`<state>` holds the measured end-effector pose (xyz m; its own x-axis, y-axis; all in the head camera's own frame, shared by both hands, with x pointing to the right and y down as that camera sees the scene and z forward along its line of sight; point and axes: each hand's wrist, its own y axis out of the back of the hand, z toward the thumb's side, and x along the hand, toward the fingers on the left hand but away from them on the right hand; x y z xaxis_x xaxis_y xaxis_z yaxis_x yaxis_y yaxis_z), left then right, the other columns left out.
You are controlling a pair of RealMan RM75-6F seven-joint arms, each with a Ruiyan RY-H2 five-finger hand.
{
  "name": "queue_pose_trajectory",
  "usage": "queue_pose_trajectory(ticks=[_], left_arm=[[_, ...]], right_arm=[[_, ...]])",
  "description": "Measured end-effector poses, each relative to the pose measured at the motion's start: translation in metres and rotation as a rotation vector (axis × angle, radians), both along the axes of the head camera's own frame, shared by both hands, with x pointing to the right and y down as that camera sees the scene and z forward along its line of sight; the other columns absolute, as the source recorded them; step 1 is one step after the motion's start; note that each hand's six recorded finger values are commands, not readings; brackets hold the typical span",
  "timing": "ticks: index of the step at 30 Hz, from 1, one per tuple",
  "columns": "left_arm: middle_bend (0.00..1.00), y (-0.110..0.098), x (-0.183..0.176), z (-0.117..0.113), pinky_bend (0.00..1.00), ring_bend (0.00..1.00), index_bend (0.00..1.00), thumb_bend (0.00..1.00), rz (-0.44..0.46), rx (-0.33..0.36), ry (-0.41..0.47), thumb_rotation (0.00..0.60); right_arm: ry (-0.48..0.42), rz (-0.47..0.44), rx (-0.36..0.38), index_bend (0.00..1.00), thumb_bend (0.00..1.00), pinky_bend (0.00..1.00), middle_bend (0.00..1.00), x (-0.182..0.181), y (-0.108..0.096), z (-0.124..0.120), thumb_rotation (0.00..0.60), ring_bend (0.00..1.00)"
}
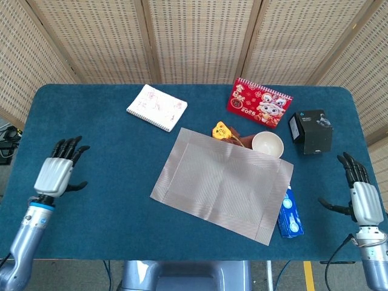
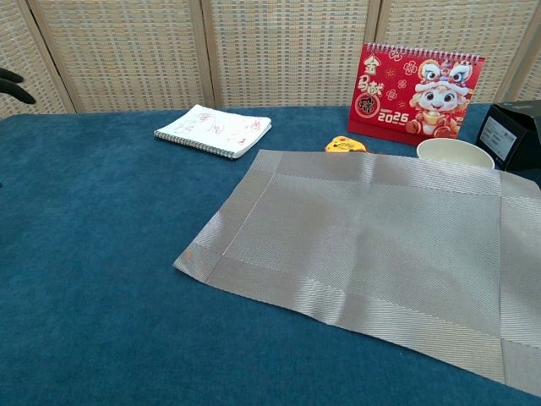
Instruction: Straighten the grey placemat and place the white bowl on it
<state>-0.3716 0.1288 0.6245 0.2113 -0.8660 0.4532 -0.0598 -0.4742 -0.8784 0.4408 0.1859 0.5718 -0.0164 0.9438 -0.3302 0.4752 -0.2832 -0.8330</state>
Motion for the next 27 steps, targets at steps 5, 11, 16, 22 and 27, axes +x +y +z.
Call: queue_pose_trajectory(ticks=[5,11,16,22,27], left_arm=[[0.00,-0.006,0.041,0.025,0.00,0.00,0.19,0.13,0.116,-0.060,0.012,0.600],[0.00,-0.003,0.086,0.055,0.00,0.00,0.21,0.13,0.271,-0.091,-0.019,0.600],[0.00,0.006,0.111,0.075,0.00,0.00,0.22,0.13,0.338,-0.112,-0.033,0.600],[0.00,0.017,0.133,0.094,0.00,0.00,0.22,0.13,0.375,-0.144,-0.032,0.600],[0.00,0.025,0.156,0.108,0.00,0.00,0.23,0.13,0.406,-0.142,-0.032,0.600]], right_arm=[[-0.041,0.027,0.017,0.08,0.21,0.00,0.00,0.007,-0.003,-0.007,0.600,0.00],[-0.043,0.032,0.038,0.08,0.21,0.00,0.00,0.012,-0.005,-0.015,0.600,0.00],[-0.061,0.043,0.036,0.08,0.21,0.00,0.00,0.014,-0.005,-0.016,0.600,0.00],[-0.078,0.050,0.030,0.09,0.21,0.00,0.00,0.016,-0.006,-0.016,0.600,0.00],[-0.086,0.059,0.038,0.09,0.21,0.00,0.00,0.018,-0.007,-0.016,0.600,0.00]])
